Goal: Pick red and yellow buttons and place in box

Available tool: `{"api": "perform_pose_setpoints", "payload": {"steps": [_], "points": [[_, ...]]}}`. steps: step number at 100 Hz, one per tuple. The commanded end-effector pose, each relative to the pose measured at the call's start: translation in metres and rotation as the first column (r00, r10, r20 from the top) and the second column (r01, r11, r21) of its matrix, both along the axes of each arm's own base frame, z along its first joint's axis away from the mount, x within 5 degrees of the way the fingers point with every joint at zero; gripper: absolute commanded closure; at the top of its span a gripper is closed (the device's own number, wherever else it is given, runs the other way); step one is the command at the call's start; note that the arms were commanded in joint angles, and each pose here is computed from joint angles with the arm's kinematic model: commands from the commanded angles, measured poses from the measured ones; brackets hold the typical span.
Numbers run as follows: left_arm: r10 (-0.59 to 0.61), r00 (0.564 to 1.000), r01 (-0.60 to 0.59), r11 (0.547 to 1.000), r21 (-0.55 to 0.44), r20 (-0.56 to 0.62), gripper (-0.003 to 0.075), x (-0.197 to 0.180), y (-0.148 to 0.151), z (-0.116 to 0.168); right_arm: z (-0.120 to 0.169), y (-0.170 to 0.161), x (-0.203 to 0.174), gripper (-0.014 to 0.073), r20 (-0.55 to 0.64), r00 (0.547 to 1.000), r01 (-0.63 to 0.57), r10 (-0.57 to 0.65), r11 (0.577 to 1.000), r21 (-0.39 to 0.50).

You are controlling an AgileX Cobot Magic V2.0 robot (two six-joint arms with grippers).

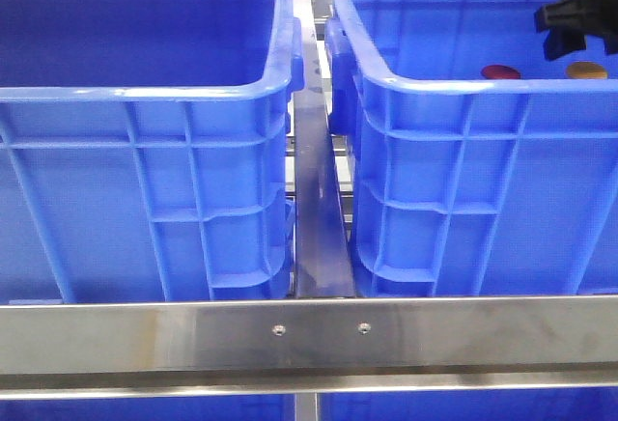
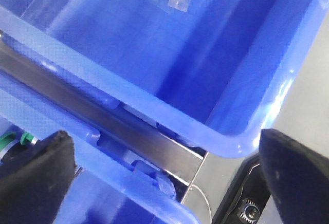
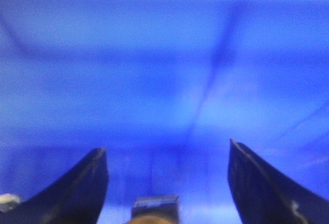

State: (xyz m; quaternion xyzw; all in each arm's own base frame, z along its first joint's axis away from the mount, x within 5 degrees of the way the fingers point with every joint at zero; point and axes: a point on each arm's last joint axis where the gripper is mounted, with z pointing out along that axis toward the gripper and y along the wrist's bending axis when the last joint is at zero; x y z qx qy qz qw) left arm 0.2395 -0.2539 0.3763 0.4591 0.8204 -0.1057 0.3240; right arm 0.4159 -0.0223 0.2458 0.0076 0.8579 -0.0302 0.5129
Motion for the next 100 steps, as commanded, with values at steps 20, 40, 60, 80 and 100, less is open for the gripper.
{"api": "perform_pose_setpoints", "payload": {"steps": [20, 40, 60, 80, 100], "points": [[-0.005, 0.996, 0.015, 0.994, -0.108, 0.093, 0.0042, -0.009, 0.004, 0.031, 0.045, -0.002, -0.030, 0.0068, 0.101, 0.995, 0.024, -0.022, 1.000, -0.016], [-0.005, 0.995, 0.015, 0.994, -0.109, 0.095, 0.0066, -0.009, 0.004, 0.031, 0.056, -0.001, -0.071, 0.0130, 0.114, 0.993, 0.031, -0.028, 0.999, -0.018], [0.007, 0.993, 0.010, 0.990, -0.143, 0.114, 0.0242, -0.008, 0.002, 0.034, 0.059, 0.004, -0.128, 0.0484, 0.130, 0.991, 0.030, -0.033, 0.999, 0.028], [0.010, 0.993, 0.007, 0.989, -0.147, 0.114, 0.0582, -0.007, 0.002, 0.034, 0.060, 0.007, -0.192, 0.0660, 0.191, 0.979, 0.053, -0.067, 0.996, 0.074], [0.011, 0.993, 0.008, 0.988, -0.157, 0.120, 0.0740, -0.008, 0.002, 0.035, 0.057, 0.013, -0.249, 0.0664, 0.287, 0.957, 0.011, -0.034, 0.997, 0.081]]}}
